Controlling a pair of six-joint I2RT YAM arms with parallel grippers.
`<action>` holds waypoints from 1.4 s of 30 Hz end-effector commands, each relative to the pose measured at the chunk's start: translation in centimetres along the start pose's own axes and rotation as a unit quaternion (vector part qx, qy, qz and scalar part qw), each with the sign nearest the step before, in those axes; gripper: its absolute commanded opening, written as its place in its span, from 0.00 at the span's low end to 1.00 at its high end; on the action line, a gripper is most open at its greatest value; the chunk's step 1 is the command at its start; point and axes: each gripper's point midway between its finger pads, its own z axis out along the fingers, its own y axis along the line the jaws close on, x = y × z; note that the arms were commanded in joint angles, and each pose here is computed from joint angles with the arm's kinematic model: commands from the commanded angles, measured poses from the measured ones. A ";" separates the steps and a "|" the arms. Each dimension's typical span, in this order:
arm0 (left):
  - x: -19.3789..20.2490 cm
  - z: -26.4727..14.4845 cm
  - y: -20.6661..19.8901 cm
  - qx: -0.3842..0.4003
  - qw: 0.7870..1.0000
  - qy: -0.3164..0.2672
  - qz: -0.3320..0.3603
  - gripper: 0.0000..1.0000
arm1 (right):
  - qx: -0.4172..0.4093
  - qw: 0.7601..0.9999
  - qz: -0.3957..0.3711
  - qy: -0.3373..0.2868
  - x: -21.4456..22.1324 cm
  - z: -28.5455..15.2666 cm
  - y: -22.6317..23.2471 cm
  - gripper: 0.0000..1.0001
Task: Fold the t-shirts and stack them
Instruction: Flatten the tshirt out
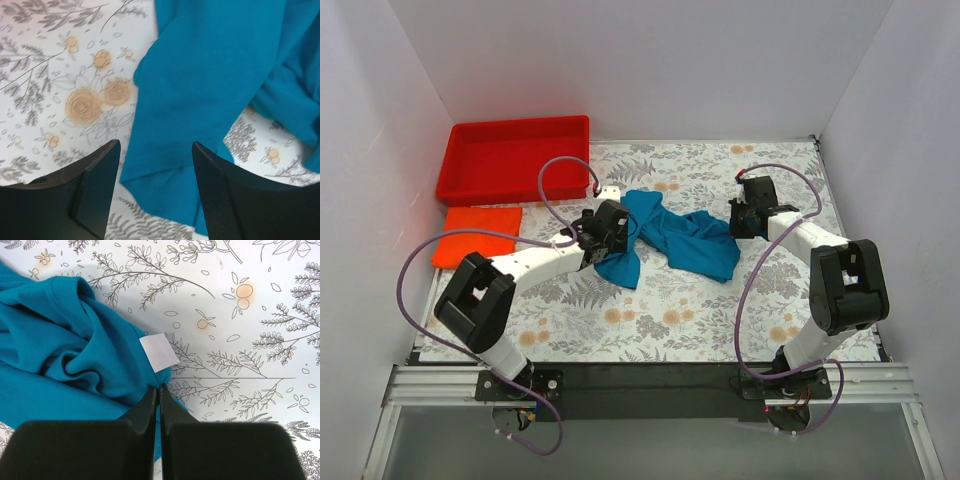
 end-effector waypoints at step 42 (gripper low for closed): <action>-5.1 -10.5 12.1 -0.158 0.977 -0.113 -0.083 0.54 | 0.076 0.991 0.095 -0.061 -4.3 -6.4 -11.0 0.29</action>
